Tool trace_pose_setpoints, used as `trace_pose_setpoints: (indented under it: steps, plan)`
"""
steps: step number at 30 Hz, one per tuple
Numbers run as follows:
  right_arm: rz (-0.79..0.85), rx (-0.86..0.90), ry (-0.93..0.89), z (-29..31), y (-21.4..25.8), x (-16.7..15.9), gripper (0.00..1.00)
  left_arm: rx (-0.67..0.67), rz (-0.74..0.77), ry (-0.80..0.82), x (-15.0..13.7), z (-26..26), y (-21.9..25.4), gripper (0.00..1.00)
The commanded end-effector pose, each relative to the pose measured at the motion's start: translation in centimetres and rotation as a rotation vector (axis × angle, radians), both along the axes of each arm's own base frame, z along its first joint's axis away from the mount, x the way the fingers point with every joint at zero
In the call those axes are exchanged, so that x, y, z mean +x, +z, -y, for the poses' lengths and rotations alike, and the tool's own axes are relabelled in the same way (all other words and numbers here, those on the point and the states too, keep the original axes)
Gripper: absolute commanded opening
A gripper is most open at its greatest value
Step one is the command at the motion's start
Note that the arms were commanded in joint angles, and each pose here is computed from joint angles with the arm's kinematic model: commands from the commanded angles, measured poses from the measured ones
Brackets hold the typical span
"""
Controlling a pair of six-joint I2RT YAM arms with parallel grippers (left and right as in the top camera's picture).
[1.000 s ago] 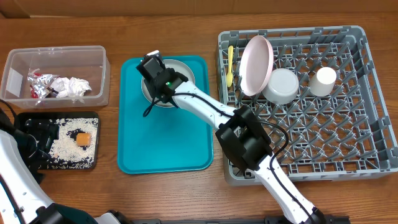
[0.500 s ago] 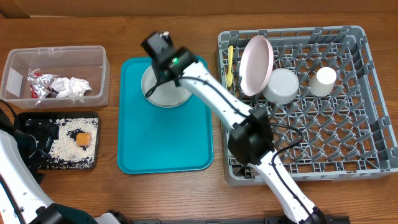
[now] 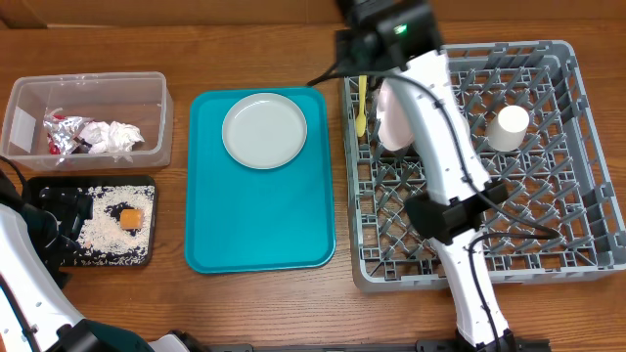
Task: Sort waste into correct bins and load items into the dishwasher rack
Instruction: 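Carry the pink fork to the rack and insert it beside the spoon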
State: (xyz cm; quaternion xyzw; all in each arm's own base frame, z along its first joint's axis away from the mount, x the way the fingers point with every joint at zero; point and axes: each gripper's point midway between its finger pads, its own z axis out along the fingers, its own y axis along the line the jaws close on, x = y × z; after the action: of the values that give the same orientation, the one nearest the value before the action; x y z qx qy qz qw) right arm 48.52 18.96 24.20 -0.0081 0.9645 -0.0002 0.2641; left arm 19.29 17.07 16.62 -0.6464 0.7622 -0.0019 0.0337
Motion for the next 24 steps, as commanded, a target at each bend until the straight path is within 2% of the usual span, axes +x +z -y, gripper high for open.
trace_pose_setpoints:
  steps: [1,11,15,19,21,22,24]
  plan:
    - [-0.063,0.081,0.036,-0.3,-0.8,-0.3,0.04,0.015,-0.002,0.008,-0.2,-0.1,0.2,1.00]
    - [-0.209,0.033,-0.008,1.6,-5.2,-0.6,0.04,0.015,-0.002,0.008,-0.2,-0.1,0.2,1.00]
    - [-0.254,0.015,-0.011,1.8,-6.7,-1.0,0.13,0.015,-0.002,0.008,-0.2,-0.1,0.2,1.00]
    - [-0.280,0.035,0.000,1.2,-7.9,-0.9,0.26,0.015,-0.002,0.008,-0.2,-0.1,0.2,1.00]
    - [-0.285,0.078,0.018,0.3,-8.2,-0.7,0.46,0.015,-0.002,0.008,-0.2,-0.1,0.2,1.00]
    - [-0.276,0.104,0.028,-0.2,-8.1,-0.5,0.59,0.015,-0.002,0.008,-0.2,0.0,0.2,1.00]
    - [-0.264,0.113,0.031,-0.4,-7.8,-0.2,0.63,0.015,-0.002,0.008,-0.2,-0.1,0.2,1.00]
